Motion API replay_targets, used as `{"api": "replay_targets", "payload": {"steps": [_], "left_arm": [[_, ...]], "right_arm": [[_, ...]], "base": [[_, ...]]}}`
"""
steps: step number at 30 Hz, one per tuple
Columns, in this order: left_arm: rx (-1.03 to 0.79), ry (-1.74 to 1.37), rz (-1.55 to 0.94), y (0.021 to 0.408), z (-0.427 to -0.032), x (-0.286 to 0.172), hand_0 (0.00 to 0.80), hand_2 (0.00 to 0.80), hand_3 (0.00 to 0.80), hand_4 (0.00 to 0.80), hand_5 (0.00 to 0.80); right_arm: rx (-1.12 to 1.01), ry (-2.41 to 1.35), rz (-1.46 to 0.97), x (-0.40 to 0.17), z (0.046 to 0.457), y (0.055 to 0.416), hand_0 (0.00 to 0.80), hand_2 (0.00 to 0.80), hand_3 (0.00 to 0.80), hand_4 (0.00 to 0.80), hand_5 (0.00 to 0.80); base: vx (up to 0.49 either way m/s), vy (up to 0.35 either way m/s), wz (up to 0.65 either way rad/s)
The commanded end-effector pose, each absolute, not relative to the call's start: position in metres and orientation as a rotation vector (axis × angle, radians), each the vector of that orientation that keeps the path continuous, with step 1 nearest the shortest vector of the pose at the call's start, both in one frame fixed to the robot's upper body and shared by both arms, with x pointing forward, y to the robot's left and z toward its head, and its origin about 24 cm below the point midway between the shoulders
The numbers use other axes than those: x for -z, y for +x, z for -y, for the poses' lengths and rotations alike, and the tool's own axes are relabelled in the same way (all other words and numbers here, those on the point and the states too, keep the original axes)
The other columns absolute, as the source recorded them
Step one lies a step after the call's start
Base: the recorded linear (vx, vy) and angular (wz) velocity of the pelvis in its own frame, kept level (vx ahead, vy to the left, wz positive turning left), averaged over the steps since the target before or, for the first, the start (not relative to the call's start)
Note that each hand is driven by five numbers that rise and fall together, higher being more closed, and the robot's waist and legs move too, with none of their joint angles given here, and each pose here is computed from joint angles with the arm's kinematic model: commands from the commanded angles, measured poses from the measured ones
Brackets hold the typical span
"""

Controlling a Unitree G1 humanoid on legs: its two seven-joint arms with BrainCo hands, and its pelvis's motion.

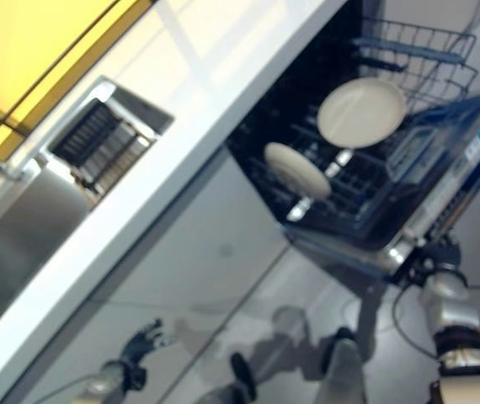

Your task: Take plates into dishwasher

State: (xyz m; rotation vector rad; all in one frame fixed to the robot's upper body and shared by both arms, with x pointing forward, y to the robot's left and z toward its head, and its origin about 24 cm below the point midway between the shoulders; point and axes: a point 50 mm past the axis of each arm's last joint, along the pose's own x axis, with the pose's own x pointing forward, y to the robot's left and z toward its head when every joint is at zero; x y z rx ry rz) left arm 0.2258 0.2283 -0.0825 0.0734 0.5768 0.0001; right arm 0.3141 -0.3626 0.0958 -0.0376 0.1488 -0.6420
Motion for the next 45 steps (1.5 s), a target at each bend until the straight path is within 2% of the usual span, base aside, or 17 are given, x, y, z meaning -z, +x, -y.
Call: {"api": "replay_targets", "payload": {"steps": [1, 26, 45], "left_arm": [[0.069, 0.123, -0.507, 0.241, -0.218, 0.069, 0.0, 0.0, 0.0, 0.0, 0.0], [0.103, 0.137, -0.594, 0.226, -0.21, 0.086, 0.0, 0.0, 0.0, 0.0, 0.0], [0.037, 0.197, -0.711, 0.204, -0.236, 0.098, 0.0, 0.0, 0.0, 0.0, 0.0]], "right_arm": [[0.13, -0.122, 0.161, -0.168, 0.252, 0.371, 0.0, 0.0, 0.0, 0.0, 0.0], [0.063, -0.158, 0.133, -0.157, 0.238, 0.367, 0.0, 0.0, 0.0, 0.0, 0.0], [-0.06, -0.132, 0.1, -0.135, 0.212, 0.361, 0.0, 0.0, 0.0, 0.0, 0.0]], "base": [[0.054, 0.059, 0.04], [0.069, 0.05, 0.05], [0.113, -0.024, 0.09]]}}
